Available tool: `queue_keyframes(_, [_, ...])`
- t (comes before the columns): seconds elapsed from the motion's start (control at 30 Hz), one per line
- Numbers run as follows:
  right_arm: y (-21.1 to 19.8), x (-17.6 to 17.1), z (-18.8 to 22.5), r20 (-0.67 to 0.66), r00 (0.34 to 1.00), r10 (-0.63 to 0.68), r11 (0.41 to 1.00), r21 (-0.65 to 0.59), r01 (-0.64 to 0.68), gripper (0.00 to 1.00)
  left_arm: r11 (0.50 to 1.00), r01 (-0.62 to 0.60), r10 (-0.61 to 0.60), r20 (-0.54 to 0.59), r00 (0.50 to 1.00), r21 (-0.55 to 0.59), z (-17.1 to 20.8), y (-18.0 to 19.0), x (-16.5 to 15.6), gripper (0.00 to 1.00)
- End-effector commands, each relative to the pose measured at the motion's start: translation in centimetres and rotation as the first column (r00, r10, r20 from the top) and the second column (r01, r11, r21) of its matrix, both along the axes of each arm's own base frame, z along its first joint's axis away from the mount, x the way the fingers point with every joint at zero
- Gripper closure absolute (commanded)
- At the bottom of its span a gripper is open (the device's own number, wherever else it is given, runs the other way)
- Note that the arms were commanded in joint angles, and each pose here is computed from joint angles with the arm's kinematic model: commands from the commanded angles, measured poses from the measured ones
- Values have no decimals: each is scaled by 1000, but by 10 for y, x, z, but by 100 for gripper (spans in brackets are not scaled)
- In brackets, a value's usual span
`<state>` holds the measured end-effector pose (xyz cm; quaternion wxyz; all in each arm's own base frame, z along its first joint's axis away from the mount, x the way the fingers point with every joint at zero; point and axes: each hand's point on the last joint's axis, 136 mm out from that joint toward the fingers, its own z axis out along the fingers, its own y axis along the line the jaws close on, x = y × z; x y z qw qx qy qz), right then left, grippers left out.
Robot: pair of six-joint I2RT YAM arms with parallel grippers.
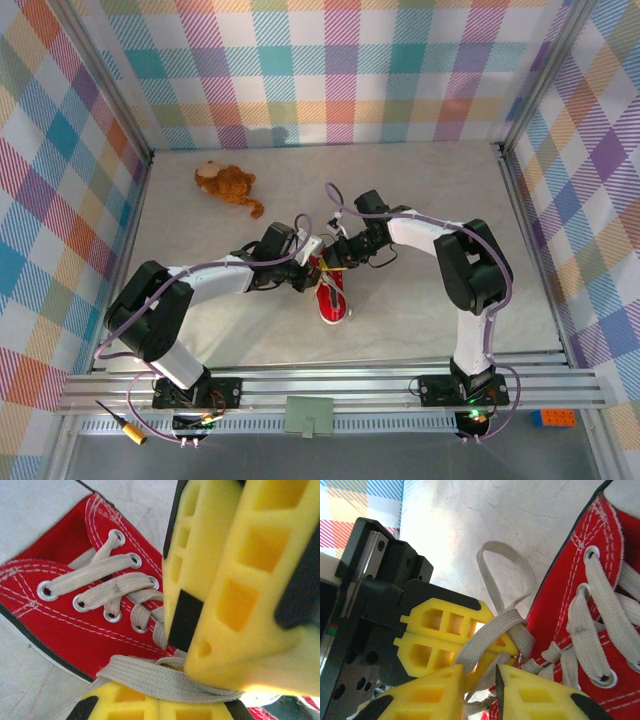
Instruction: Tie the shoes
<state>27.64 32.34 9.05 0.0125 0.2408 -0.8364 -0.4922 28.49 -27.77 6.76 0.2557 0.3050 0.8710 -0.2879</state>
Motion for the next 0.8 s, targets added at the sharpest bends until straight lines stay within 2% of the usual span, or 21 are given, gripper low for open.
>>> queue_keyframes(0.0, [5,-6,10,-34,998,46,998,54,-44,73,1000,4,-2,69,998,-22,16,-1,9,100])
queue_keyframes(0.23, [8,-12,8,-99,993,69,995,85,-61,74,999,-1,6,106,994,-52,20,-3,13,100])
queue_keyframes(0.37, [8,-14,5,-123,990,73,995,82,-63,82,998,-3,12,128,992,-70,23,-4,14,100])
queue_keyframes(0.43, [7,-13,6,-113,991,71,995,74,-63,88,998,-5,14,130,991,-67,23,-4,14,100])
queue_keyframes(0.57, [5,-12,8,-78,995,68,996,60,-64,100,998,-13,22,136,991,-68,24,-1,12,92])
queue_keyframes(0.77, [0,-7,10,12,999,52,998,18,-52,100,999,-13,19,126,992,-51,21,4,6,86])
